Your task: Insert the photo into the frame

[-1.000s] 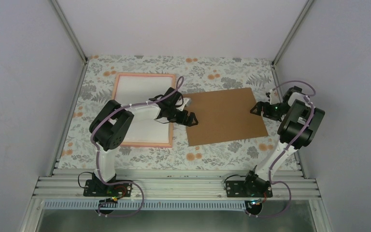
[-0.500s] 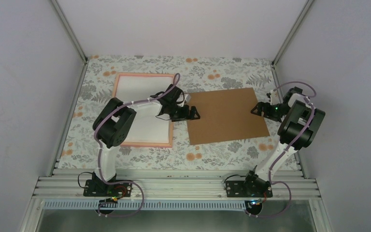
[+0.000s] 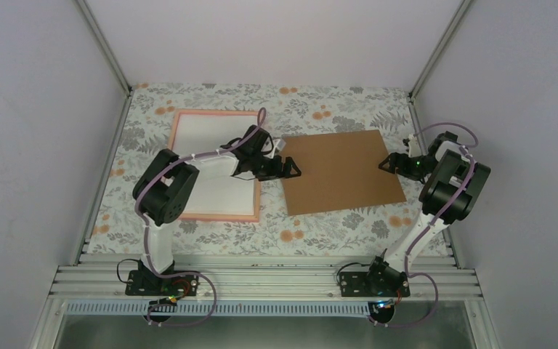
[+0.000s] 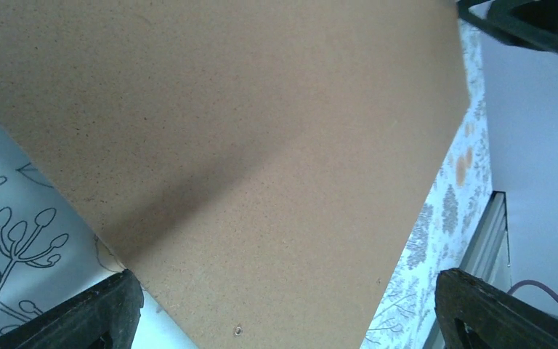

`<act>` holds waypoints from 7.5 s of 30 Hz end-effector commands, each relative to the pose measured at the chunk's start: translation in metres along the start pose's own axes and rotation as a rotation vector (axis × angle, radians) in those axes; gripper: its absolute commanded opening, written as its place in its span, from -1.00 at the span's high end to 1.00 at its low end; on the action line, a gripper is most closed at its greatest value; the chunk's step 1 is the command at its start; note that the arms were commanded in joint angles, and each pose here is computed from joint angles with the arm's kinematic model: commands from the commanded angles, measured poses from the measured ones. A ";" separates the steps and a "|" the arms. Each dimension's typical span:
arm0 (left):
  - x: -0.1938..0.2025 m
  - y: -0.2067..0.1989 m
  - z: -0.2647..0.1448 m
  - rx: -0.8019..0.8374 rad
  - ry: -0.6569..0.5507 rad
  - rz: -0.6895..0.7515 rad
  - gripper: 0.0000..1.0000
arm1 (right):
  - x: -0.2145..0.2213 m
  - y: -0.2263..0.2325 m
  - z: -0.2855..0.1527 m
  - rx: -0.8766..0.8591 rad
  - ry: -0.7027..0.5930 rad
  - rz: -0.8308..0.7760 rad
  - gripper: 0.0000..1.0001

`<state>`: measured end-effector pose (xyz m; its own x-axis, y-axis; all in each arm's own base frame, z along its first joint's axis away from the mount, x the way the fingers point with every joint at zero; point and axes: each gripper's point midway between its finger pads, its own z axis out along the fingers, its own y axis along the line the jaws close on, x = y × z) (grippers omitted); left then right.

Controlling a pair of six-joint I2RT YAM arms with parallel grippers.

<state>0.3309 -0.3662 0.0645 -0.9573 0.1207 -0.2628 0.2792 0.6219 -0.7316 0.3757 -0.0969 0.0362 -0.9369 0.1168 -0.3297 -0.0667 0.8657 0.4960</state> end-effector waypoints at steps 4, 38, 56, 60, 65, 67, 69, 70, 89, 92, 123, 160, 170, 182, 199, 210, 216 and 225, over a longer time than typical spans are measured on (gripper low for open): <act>-0.026 -0.078 -0.048 0.165 -0.114 0.251 -1.00 | 0.037 0.025 0.033 -0.119 0.133 0.065 -0.86; -0.029 0.110 -0.122 -0.192 -0.151 -0.026 -0.96 | 0.024 0.084 0.047 -0.174 0.127 -0.020 -0.87; -0.053 0.072 -0.094 0.103 -0.129 0.010 -0.73 | 0.028 0.085 0.053 -0.203 0.138 -0.004 -0.87; -0.059 0.053 -0.097 0.174 -0.135 0.004 -0.60 | 0.029 0.083 0.053 -0.195 0.138 -0.007 -0.87; -0.064 0.014 -0.111 0.246 -0.162 0.034 -0.40 | 0.026 0.084 0.053 -0.198 0.132 -0.009 -0.87; -0.066 -0.008 -0.120 0.274 -0.178 0.077 -0.36 | 0.024 0.082 0.053 -0.196 0.128 -0.011 -0.87; -0.065 -0.028 -0.124 0.299 -0.190 0.114 -0.36 | 0.023 0.083 0.053 -0.203 0.127 -0.010 -0.87; -0.064 -0.035 -0.125 0.309 -0.194 0.122 -0.36 | 0.023 0.083 0.053 -0.206 0.126 -0.008 -0.87; -0.082 -0.026 -0.124 0.346 -0.181 -0.244 0.91 | -0.041 0.156 -0.052 -0.162 -0.243 -0.410 -0.88; -0.085 -0.031 -0.138 0.382 -0.174 -0.300 0.95 | -0.041 0.196 -0.084 -0.115 -0.340 -0.589 -0.90; -0.074 -0.024 -0.164 0.525 -0.116 -0.586 0.95 | 0.057 0.325 -0.002 0.300 -0.324 -1.559 -0.83; -0.133 0.014 -0.223 0.164 -0.408 -0.202 -1.00 | -0.032 0.368 -0.099 0.217 -0.619 -1.164 0.92; -0.168 0.072 -0.335 -0.214 -0.578 0.083 -1.00 | -0.051 0.360 -0.160 -0.097 -0.648 -0.756 0.92; -0.105 0.242 -0.419 -0.564 -0.479 0.177 -1.00 | -0.056 0.325 -0.173 -0.446 -0.570 -0.377 0.92; -0.049 0.313 -0.370 -0.321 -0.310 0.066 -0.92 | -0.051 0.275 -0.163 -0.605 -0.517 -0.113 0.93; -0.031 0.307 -0.304 -0.207 -0.220 0.050 -0.73 | -0.051 0.273 -0.165 -0.626 -0.505 -0.098 0.93; -0.026 0.272 -0.258 -0.123 -0.173 0.087 -0.71 | -0.054 0.270 -0.162 -0.632 -0.495 -0.091 0.93; -0.020 0.207 -0.183 0.055 -0.106 0.064 -0.70 | -0.049 0.263 -0.151 -0.635 -0.477 -0.044 0.93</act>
<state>0.4122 -0.0597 0.0424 -0.8776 0.1135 -0.4658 0.4220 0.6438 -0.6383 0.3578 0.0492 0.2984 -0.6882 0.4129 -0.5966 -0.3833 0.4913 0.7821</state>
